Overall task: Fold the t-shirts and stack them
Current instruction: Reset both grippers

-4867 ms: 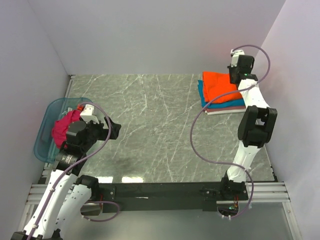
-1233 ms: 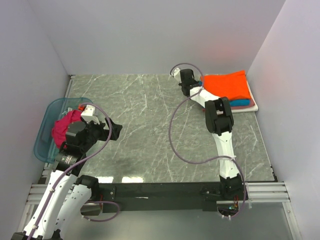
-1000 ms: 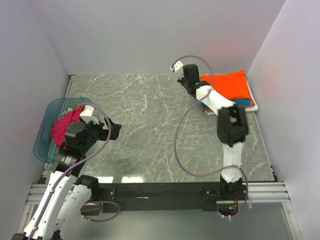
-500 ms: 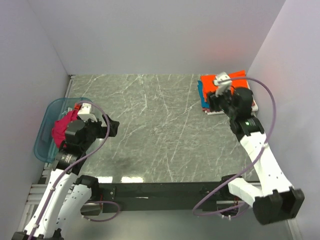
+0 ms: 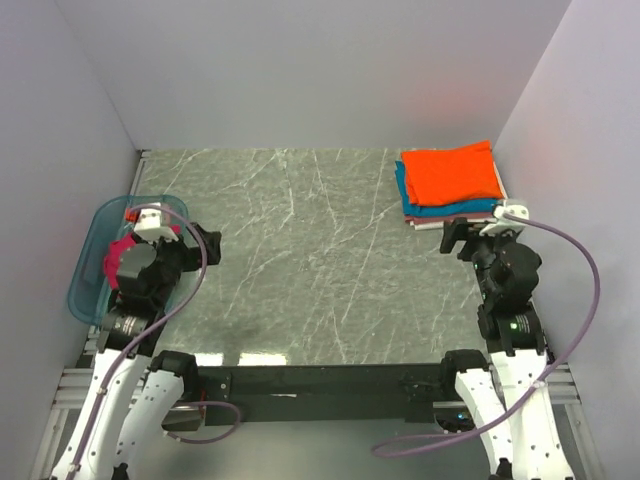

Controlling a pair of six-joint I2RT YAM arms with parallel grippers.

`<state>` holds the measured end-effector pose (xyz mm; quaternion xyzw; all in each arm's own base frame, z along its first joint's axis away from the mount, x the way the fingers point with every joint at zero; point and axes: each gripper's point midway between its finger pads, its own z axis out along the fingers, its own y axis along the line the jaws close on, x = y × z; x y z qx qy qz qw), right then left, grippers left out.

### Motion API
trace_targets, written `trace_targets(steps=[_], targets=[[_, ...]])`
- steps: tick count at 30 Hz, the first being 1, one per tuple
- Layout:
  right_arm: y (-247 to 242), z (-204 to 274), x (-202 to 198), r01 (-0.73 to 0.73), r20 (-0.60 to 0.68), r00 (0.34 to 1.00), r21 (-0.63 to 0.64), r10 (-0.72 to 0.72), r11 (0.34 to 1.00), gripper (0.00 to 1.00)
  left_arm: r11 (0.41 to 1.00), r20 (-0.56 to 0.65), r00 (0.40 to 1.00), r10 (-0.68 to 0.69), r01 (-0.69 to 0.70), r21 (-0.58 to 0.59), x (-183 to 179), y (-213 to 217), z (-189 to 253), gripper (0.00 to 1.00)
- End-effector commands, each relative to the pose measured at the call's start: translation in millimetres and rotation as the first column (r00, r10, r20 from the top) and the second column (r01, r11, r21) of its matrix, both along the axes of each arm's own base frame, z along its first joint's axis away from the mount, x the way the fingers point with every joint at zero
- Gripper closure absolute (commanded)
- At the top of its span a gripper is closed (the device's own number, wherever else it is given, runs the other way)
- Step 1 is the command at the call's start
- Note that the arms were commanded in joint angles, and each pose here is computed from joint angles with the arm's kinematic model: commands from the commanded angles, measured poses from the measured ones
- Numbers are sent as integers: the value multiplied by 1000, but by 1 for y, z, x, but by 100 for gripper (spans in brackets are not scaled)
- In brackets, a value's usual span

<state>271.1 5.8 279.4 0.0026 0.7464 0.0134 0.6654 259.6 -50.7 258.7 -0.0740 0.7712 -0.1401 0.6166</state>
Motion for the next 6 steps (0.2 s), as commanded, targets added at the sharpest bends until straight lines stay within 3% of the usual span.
trace_targets(steps=[1,6], targets=[[-21,19,-2,153,73,984,129,-163,980,9,1000,48,999,12,-12,19,-1,4,7,0],[-30,18,3,202,68,975,110,-210,973,8,999,46,999,19,-20,27,0,6,4,1]])
